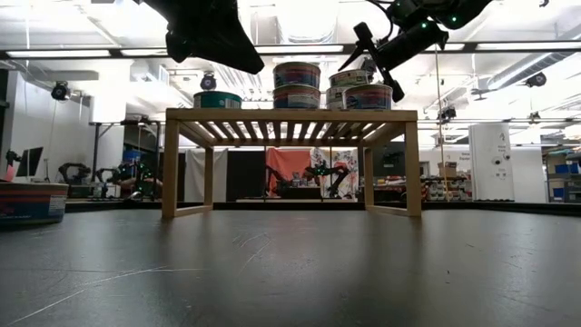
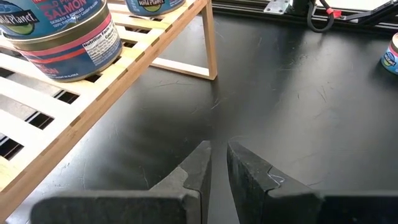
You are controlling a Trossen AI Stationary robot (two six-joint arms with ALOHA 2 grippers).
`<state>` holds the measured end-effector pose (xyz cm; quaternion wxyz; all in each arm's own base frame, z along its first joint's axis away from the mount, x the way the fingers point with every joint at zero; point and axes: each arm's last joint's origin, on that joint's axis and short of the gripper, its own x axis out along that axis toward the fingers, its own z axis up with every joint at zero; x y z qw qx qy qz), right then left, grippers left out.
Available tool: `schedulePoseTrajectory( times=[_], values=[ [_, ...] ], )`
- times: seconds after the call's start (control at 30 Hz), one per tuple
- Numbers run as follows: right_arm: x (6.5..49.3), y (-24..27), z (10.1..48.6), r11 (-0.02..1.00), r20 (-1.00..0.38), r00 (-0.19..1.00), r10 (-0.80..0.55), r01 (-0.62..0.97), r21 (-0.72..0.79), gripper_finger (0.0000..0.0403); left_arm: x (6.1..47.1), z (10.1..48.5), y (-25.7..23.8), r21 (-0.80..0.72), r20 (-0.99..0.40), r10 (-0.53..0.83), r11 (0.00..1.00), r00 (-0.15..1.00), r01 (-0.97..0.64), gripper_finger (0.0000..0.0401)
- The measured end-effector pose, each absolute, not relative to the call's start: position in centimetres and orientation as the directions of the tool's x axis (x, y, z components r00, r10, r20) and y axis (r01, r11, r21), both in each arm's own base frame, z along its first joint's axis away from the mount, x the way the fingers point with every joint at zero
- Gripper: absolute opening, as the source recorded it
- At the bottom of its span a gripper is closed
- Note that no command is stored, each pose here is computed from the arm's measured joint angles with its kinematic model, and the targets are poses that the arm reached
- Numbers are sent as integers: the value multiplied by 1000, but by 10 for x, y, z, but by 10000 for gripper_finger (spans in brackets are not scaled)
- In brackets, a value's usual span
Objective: Stack canned seafood by type on shelf
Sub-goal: Stack the green white tuna can on top of the green white tuna can on the shelf
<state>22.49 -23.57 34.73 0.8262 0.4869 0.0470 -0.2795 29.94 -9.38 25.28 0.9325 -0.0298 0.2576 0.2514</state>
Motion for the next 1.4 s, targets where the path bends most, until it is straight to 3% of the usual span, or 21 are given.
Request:
schedulePoseTrajectory(
  times=[0.2,0.47,0.77,0.97,1.2,1.3,1.4],
  values=[
    [225,-236,348,374,-347,840,-417,506,777,302,300,253,-93,74,-495,455,871,740,-487,36],
    [225,-236,348,379,-343,838,-425,509,773,321,300,255,-93,71,-494,454,871,742,-486,36],
    [225,-236,348,374,-341,838,-425,506,777,330,299,322,-81,239,-555,501,861,664,-450,36],
    [225,-236,348,369,-343,838,-425,507,779,318,294,370,-52,240,-438,503,864,745,-443,36],
    [225,-236,348,368,-345,837,-425,508,779,307,294,418,10,69,-132,374,927,918,-368,36],
    [225,-236,348,368,-345,837,-425,508,779,308,302,419,45,31,-66,421,907,905,-420,36],
    [225,-236,348,368,-344,837,-425,507,779,314,316,409,72,13,-87,436,900,896,-437,36]
  ],
)
